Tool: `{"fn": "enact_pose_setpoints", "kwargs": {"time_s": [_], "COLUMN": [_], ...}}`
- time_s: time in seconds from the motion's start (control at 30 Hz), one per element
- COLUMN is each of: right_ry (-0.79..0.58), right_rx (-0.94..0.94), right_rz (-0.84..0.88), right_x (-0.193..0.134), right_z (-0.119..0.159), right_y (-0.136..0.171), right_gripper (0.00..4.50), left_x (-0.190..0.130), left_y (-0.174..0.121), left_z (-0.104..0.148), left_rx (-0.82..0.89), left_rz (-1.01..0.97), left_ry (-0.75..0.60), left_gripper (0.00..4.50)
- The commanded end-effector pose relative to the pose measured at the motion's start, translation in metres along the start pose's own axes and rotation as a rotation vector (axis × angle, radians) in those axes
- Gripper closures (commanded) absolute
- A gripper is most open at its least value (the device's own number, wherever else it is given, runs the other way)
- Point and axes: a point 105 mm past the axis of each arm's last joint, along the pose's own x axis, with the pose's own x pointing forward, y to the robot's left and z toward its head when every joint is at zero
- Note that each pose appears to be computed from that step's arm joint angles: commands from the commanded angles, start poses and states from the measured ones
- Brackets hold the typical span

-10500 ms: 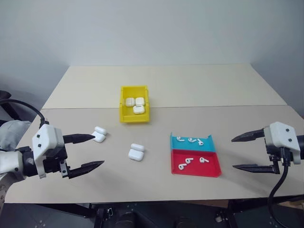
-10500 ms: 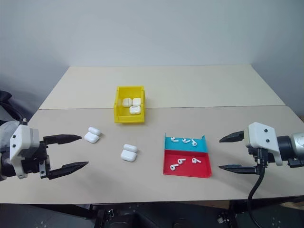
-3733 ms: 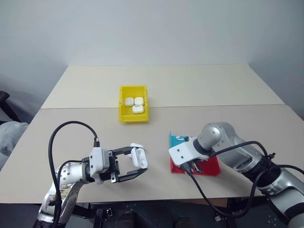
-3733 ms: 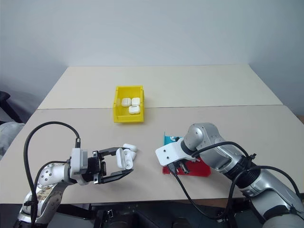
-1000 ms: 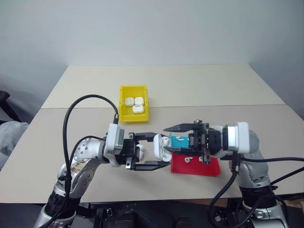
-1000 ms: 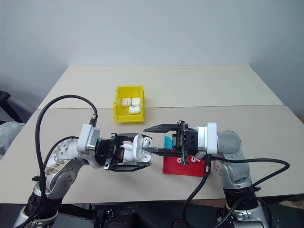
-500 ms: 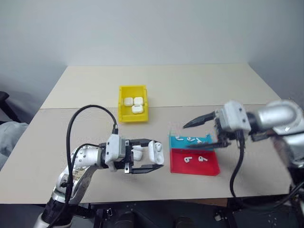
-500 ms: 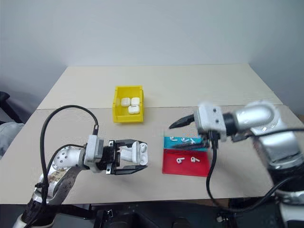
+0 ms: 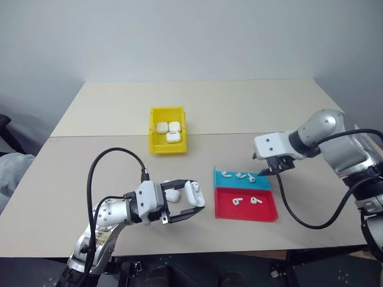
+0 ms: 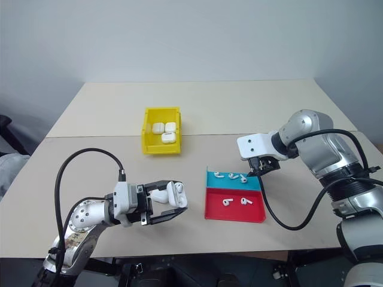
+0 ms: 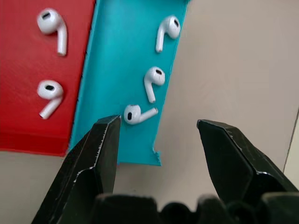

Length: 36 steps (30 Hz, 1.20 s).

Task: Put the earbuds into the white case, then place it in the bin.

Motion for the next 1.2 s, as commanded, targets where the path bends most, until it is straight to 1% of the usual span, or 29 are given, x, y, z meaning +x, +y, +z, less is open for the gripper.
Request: {"fn": "enact_pose_setpoints", "kwargs": {"time_s": [0.03,0.37,0.47,0.83,0.93,1.2], "right_ry": [0.011,-0.001,0.01,0.004,0.001,-0.002], "right_rx": [-0.025,-0.002,0.012,0.052,0.056,0.062], "right_rz": [-0.019,0.027,0.033,0.081,0.076,0.078], "right_x": [0.002,0.03,0.038,0.052,0.053,0.054], "right_z": [0.004,0.014,0.012,0.009,0.009,0.009], "right_y": [-0.011,-0.018,-0.019,-0.015,-0.015,-0.014], "right_gripper": [1.38,1.38,1.38,1.38,1.96,1.96], "left_x": [0.003,0.004,0.005,0.004,0.004,0.006], "left_y": [-0.006,-0.011,-0.015,-0.017,-0.017,-0.018], "left_z": [0.014,0.014,0.013,0.013,0.013,0.012], "left_rx": [0.066,0.061,0.061,0.061,0.061,0.063], "left_rz": [-0.008,-0.015,-0.037,-0.04,-0.04,-0.045], "left_ry": [-0.036,-0.033,-0.028,-0.024,-0.023,-0.024], "left_gripper": [1.72,1.72,1.72,1.72,1.72,1.72]}}
